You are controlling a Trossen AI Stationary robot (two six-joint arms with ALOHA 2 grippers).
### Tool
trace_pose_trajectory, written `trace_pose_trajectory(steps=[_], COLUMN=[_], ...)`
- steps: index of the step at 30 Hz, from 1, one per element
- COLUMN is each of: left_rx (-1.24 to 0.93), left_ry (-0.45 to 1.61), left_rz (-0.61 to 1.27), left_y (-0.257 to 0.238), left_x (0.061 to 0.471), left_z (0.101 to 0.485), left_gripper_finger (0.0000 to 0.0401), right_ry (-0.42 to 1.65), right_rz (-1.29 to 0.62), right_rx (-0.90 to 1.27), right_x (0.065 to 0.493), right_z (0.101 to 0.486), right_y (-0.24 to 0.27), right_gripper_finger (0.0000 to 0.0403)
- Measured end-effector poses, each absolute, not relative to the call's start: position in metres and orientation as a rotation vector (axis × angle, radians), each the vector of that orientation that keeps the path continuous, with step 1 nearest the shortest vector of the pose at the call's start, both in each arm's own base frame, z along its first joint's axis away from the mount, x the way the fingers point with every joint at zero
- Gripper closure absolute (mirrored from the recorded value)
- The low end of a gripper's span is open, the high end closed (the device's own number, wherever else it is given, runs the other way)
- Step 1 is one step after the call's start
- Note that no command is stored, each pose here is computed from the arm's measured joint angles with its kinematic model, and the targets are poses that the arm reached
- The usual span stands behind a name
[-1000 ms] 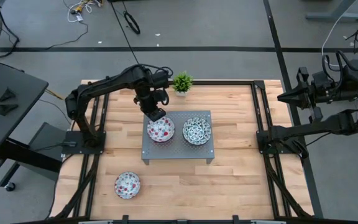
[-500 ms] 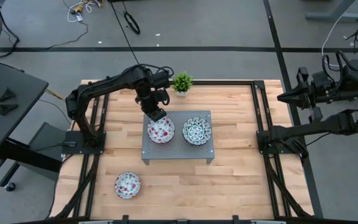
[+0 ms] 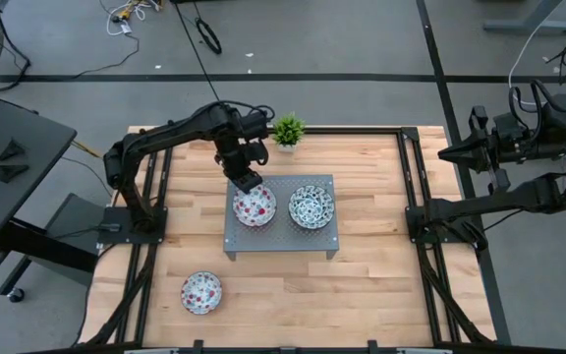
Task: Pick & Place Mini bowls
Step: Stack the top red patterned bowl on the other red patterned bowl on the shelf
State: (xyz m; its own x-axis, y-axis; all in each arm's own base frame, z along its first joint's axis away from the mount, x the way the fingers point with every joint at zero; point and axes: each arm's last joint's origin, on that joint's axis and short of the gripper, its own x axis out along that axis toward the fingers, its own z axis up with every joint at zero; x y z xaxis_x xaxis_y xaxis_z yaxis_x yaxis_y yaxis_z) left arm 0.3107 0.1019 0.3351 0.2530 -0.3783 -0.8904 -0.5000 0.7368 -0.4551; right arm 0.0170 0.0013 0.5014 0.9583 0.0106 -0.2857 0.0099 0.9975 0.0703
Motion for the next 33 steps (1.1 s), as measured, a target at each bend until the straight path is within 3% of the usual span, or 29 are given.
trace_pose_trajectory(steps=[11, 33], left_rx=[-0.835, -0.828], left_ry=[1.350, 1.348], left_rz=[0.053, 0.028], left_y=[0.1003, 0.0999], left_x=[0.3101, 0.3092], left_z=[0.3364, 0.3372], left_gripper_finger=[0.0239, 0.0241], right_ry=[0.290, 0.290], right_rz=[0.001, 0.001], right_rx=[0.071, 0.071], right_x=[0.0170, 0.0170], right_z=[0.5014, 0.5014], right_y=[0.0014, 0.0014], right_gripper_finger=[0.0373, 0.0373])
